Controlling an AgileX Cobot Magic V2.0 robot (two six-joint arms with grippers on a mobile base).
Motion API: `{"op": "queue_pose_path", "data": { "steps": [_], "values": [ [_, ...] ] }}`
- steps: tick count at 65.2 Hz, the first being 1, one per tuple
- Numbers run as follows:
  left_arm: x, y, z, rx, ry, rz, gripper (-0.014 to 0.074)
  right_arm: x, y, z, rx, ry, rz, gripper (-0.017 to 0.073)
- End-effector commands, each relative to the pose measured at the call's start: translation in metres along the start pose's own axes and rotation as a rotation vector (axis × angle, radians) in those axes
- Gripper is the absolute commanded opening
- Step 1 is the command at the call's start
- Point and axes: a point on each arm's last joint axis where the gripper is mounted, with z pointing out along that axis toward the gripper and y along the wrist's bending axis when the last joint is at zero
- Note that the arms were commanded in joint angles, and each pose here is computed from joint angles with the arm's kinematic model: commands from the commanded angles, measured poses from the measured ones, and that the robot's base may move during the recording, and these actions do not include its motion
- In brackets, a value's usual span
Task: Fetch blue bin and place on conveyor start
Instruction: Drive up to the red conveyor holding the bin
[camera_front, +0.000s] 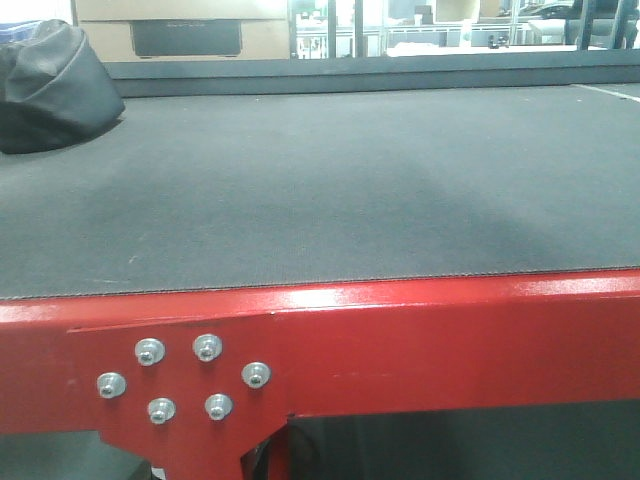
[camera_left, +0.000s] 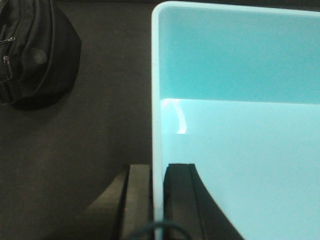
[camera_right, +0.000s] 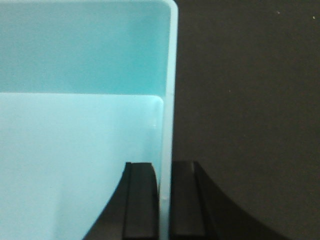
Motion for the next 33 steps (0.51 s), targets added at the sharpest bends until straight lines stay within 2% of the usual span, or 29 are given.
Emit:
{"op": "queue_pose_path", "data": {
  "steps": [1, 15, 33],
  "values": [
    [-0.0051, -0.002, -0.0046, 0.021, -0.051, 0.009, -0.0111, -0.0046, 0.0019, -0.0065, -0.028, -0.045, -0.004, -0.0162],
    [-0.0051, -0.002, -0.0046, 0.021, -0.051, 0.009, -0.0111, -0.005, 0.0014, -0.0065, -0.022, -0.049, -0.009, -0.0162],
    [-0.0051, -0.002, -0.0046, 0.021, -0.051, 0.009, -0.0111, -0.0095, 0.0043, -0.0069, -0.054, -0.099, -0.008, -0.0162]
  ]
}}
